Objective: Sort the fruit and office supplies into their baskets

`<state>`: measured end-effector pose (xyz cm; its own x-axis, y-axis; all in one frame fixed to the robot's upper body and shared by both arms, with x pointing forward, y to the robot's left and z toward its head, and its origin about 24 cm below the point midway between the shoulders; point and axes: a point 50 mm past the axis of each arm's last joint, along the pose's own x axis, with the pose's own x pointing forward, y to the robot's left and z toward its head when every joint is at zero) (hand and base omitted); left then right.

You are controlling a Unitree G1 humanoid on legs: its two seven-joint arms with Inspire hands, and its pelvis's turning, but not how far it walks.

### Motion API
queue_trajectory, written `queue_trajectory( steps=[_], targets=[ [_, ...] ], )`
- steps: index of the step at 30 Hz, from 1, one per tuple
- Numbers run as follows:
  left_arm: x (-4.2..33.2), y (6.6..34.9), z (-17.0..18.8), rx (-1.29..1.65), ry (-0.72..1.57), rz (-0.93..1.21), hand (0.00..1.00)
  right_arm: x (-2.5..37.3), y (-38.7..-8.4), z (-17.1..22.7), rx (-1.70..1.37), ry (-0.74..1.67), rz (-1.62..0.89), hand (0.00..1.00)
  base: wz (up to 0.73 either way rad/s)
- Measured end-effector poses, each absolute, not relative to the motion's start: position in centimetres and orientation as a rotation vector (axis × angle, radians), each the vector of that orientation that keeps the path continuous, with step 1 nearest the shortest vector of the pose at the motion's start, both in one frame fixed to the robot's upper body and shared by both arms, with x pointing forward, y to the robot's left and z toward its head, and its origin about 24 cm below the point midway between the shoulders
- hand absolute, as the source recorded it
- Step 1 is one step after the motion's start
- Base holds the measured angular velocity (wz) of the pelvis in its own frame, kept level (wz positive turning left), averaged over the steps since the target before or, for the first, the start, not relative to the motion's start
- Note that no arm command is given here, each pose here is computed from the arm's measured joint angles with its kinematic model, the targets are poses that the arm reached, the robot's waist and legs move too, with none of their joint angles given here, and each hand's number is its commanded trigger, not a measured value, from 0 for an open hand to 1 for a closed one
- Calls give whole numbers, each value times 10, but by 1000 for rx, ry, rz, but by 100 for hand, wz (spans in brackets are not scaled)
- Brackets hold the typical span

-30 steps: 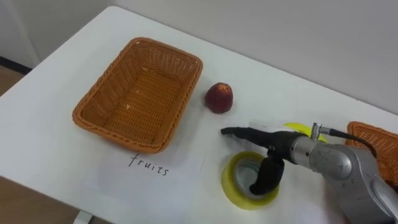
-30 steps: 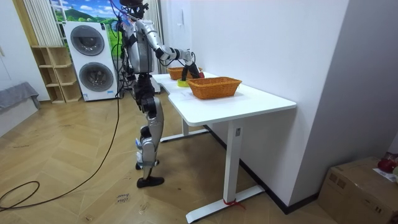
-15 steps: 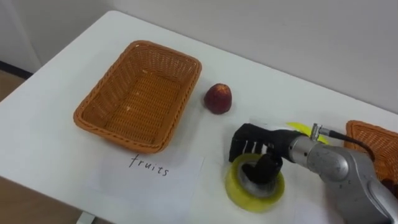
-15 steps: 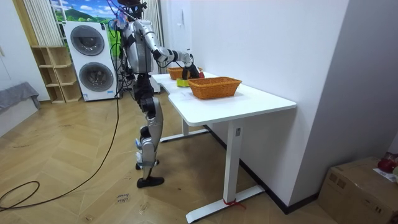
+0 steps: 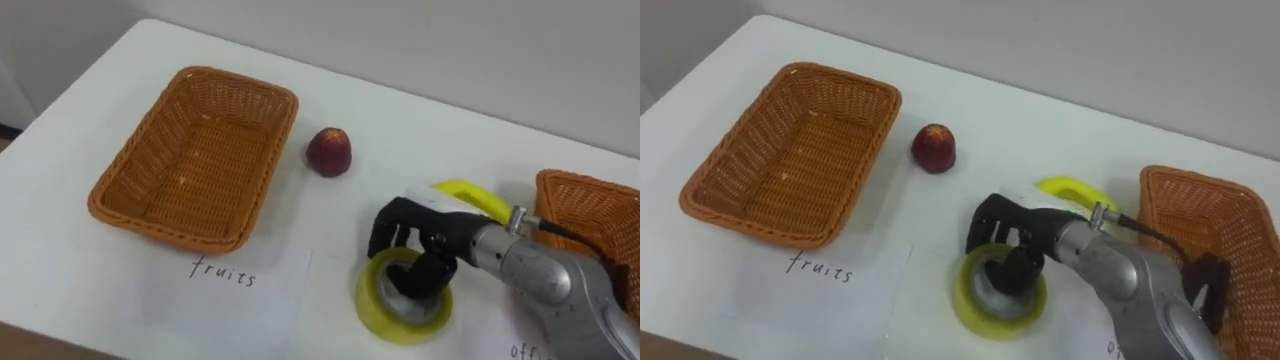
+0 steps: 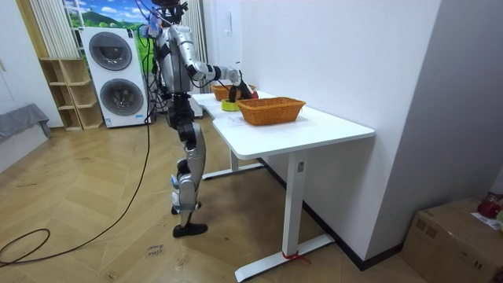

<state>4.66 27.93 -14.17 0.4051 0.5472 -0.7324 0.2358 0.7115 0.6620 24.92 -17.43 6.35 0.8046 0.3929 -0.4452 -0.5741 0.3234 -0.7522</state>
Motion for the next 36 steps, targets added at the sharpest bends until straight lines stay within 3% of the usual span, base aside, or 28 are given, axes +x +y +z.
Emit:
queue_trajectory(
  steps=[9, 21, 36],
  targets=[
    [37, 280, -142, 757, 1189, 276, 0, 258, -207, 100, -1043, 35, 298, 100, -7],
    [29, 275, -145, 744, 1205, 306, 0, 258, -237, 125, -966, -90, 30, 100, -6],
    [18, 277, -145, 721, 1239, 329, 0, 257, -261, 127, -930, -96, -118, 100, -3]
  ],
)
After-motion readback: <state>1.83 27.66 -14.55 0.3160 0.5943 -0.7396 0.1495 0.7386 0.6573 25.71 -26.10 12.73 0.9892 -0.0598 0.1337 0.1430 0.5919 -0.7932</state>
